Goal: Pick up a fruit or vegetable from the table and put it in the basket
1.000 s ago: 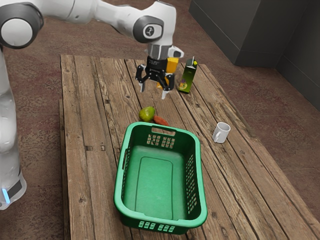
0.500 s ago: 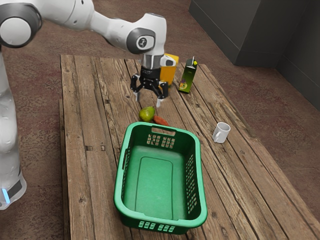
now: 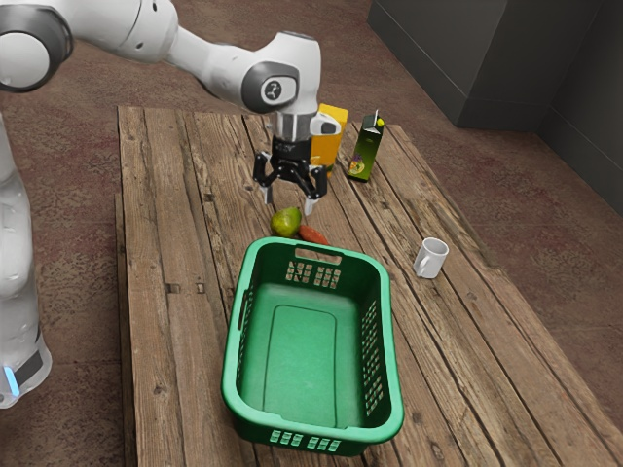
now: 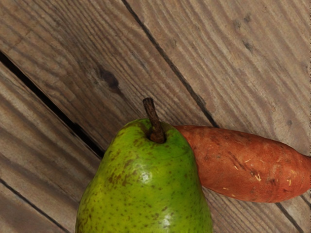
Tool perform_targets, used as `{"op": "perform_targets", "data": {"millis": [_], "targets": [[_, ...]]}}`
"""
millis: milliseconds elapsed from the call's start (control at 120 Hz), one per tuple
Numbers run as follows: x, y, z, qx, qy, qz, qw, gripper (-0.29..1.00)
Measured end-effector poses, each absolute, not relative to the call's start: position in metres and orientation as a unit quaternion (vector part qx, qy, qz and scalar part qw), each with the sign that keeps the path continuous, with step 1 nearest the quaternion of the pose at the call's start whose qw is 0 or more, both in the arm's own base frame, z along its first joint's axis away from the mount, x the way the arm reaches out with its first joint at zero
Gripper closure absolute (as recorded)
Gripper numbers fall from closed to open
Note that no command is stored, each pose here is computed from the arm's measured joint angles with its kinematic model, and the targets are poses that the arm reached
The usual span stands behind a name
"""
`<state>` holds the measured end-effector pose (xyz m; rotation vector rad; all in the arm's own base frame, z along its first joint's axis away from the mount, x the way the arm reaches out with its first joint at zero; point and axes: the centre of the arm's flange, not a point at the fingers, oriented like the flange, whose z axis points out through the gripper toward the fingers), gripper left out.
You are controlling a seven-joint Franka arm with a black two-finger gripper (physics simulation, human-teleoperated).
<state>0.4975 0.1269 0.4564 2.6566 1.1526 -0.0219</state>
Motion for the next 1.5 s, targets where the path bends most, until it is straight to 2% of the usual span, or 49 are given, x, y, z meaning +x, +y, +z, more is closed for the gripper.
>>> {"op": "perform_targets", "data": {"millis": [392,817,867,1025,1167,1233,1325,1500], "targets": [[0.509,0.126,0.419,0.904,0.408,-0.035,0.126,0.0],[0.51,0.124,0.408,0.898,0.416,-0.039,0.134,0.0],[0.508,0.124,0.407,0.898,0.417,-0.04,0.135,0.06],[0.506,0.124,0.411,0.896,0.422,-0.038,0.133,0.36],[0.505,0.127,0.419,0.892,0.43,-0.032,0.135,0.39],[0.502,0.125,0.444,0.893,0.428,-0.009,0.141,0.39],[0.489,0.106,0.51,0.898,0.408,0.046,0.157,0.4],[0.431,-0.011,0.626,0.926,0.309,0.124,0.178,0.38]]}}
